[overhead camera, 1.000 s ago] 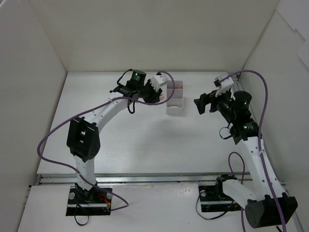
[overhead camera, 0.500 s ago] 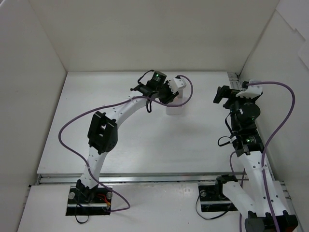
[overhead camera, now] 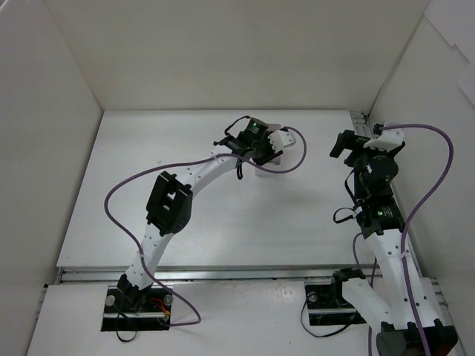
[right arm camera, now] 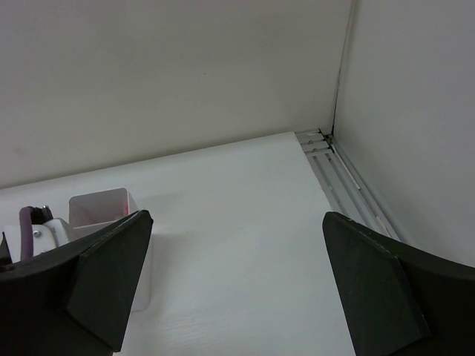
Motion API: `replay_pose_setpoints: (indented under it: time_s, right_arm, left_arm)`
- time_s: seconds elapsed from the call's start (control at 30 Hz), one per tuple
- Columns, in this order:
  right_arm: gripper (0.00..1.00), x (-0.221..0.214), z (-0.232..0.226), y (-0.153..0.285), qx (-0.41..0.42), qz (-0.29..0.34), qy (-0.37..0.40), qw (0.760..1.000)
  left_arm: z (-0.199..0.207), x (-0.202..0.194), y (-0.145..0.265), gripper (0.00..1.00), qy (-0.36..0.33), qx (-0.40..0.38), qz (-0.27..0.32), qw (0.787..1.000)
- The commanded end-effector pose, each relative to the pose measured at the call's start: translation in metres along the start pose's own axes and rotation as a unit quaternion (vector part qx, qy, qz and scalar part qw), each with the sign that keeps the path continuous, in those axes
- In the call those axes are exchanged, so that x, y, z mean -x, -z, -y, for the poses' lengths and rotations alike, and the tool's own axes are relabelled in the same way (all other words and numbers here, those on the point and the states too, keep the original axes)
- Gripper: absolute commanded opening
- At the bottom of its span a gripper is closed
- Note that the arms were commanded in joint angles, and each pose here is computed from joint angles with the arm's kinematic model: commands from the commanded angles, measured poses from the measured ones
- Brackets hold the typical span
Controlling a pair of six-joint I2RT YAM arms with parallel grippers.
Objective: Sort the stationery into containers
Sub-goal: Place the stapler in the storage box, then reset both arms
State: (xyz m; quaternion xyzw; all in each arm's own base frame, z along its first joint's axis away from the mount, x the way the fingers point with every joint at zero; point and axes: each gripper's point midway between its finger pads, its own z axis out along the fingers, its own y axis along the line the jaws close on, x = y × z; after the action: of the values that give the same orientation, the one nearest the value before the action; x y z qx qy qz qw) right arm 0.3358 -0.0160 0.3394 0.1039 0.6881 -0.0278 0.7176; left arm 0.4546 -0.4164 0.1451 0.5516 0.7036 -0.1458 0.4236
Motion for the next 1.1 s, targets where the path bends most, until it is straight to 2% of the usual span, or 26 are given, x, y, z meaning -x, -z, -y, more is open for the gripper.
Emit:
replay_pose_setpoints:
  time_s: [0.0,0.1,0.27,0.37,0.4,0.43,0.5,0.6,0.87,0.93,0.97,1.0,1.07]
  right_arm:
    - [0.98,0.03,0.003,-0.003,-0.012,0.047,-0.009,0.999]
    - [0.98,0.031,0.005,-0.002,-0.015,0.048,-0.005,0.999]
    - [0.98,0.032,0.003,-0.003,-0.011,0.047,-0.001,0.999]
    - [0.98,0.03,0.002,-0.003,-0.007,0.044,0.0,0.999]
    - [0.98,0.028,0.002,-0.004,-0.007,0.042,0.001,0.999]
    - [0.98,0.03,0.002,-0.004,-0.006,0.043,0.0,0.999]
    - [0.98,0.03,0.0,-0.003,-0.002,0.044,-0.001,0.999]
    - [0.98,0.03,-0.002,-0.003,0.004,0.043,-0.003,0.999]
    - [0.98,0.033,-0.005,0.0,0.014,0.045,-0.005,0.999]
    - [0.98,0.033,-0.005,0.002,0.016,0.045,-0.004,0.999]
    - [0.98,0.034,-0.006,0.002,0.02,0.046,-0.004,0.999]
    - [0.98,0.033,-0.008,0.002,0.023,0.043,-0.003,0.999]
    - [0.98,0.033,-0.01,0.002,0.028,0.037,-0.005,0.999]
  left_arm:
    - [-0.029,0.049,0.016,0.1,-0.033,0.054,0.062,0.996]
    - [-0.039,0.046,0.01,0.16,-0.035,0.079,0.06,0.994]
    - [-0.044,0.038,0.0,0.17,-0.039,0.092,0.05,0.994]
    - [-0.035,0.036,-0.002,0.33,-0.034,0.084,0.048,0.995]
    - [-0.035,0.036,-0.001,0.51,-0.034,0.084,0.049,0.995]
    - [-0.035,0.038,0.002,0.62,-0.033,0.084,0.051,0.995]
    - [-0.029,0.042,0.006,0.74,-0.037,0.082,0.054,0.994]
    - [-0.03,0.045,0.011,0.76,-0.037,0.084,0.057,0.994]
    - [-0.024,0.095,0.051,0.77,-0.036,0.072,0.121,0.989]
    - [-0.02,0.114,0.074,0.81,-0.025,0.063,0.146,0.987]
    - [-0.016,0.113,0.077,0.9,-0.02,0.056,0.149,0.987]
    - [-0.014,0.129,0.1,0.97,-0.02,0.055,0.17,0.984]
    - [-0.008,0.127,0.114,1.0,0.002,0.052,0.175,0.983]
